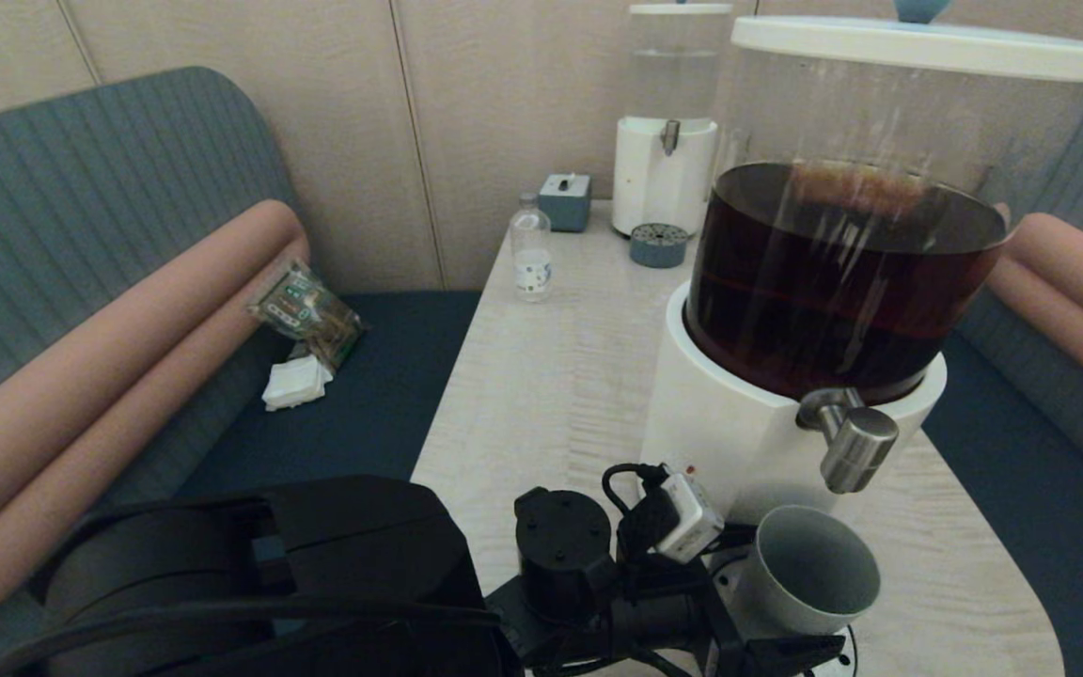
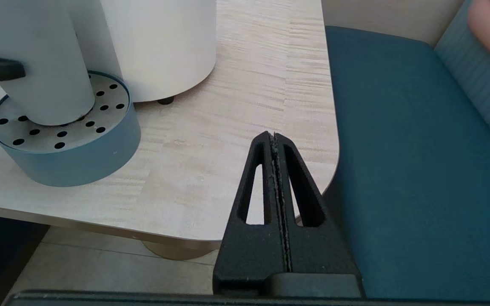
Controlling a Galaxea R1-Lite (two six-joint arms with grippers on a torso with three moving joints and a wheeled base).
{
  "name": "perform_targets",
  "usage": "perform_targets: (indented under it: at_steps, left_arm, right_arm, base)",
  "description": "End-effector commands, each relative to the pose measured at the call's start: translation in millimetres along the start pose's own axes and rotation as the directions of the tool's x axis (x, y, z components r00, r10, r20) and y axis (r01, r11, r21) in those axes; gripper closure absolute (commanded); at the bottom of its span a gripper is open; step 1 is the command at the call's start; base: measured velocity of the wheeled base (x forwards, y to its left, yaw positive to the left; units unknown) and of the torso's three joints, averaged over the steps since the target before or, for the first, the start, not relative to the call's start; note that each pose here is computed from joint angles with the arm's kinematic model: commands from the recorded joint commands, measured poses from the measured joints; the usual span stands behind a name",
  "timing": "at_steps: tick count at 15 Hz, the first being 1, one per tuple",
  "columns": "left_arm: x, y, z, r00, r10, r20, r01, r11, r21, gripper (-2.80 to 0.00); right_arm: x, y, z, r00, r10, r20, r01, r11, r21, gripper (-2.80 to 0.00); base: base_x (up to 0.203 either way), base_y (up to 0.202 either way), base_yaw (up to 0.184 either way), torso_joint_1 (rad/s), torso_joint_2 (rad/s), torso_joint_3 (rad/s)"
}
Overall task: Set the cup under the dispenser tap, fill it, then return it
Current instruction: Place it under the water dispenser
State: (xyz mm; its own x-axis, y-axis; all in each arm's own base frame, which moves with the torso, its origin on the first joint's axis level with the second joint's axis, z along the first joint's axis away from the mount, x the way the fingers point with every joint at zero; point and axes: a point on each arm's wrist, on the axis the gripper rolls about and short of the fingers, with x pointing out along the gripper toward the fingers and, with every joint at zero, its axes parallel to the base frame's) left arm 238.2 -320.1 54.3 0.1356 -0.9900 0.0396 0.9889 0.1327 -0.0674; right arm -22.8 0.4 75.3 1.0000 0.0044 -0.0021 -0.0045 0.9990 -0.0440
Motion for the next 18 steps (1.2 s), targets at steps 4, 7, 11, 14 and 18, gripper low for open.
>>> perform_targets:
  at_steps: [4,7,11,14,18]
  left_arm:
    - [-8,-4.7,6,1.0,0.003,-0.001,-0.003,1.0,0.0,-2.8]
    - [-9,-5.1,7,1.0,0.009,-0.003,-0.009,1.0,-0.002,-2.8]
    - [-14,-4.5,9,1.0,0.019,-0.005,-0.019,1.0,-0.004,-2.8]
    - [-18,-2.5,9,1.0,0.029,-0.011,-0.029,1.0,-0.007,-2.8]
    - [-23,-0.5,7,0.999,0.042,-0.022,-0.042,0.999,-0.012,-2.8]
  right_arm:
    - [0,0,-3,1.0,0.0,-0.006,0.0,1.0,0.0,0.0]
    - [0,0,-3,1.0,0.0,-0.006,0.0,1.0,0.0,0.0]
    - [0,0,-3,1.0,-0.001,-0.006,0.001,1.0,0.001,0.0]
    - [1,0,-3,1.0,-0.001,-0.007,0.001,1.0,0.001,0.0]
    - [0,0,-3,1.0,0.0,-0.006,0.0,1.0,0.001,0.0]
  base:
    - [0.0,0.0,0.0,0.0,0.0,0.0]
    - [0.0,0.0,0.0,0.0,0.0,0.0]
    - [0.0,0.0,0.0,0.0,0.0,0.0]
    - [0.0,0.0,0.0,0.0,0.0,0.0]
    - [0.0,0.0,0.0,0.0,0.0,0.0]
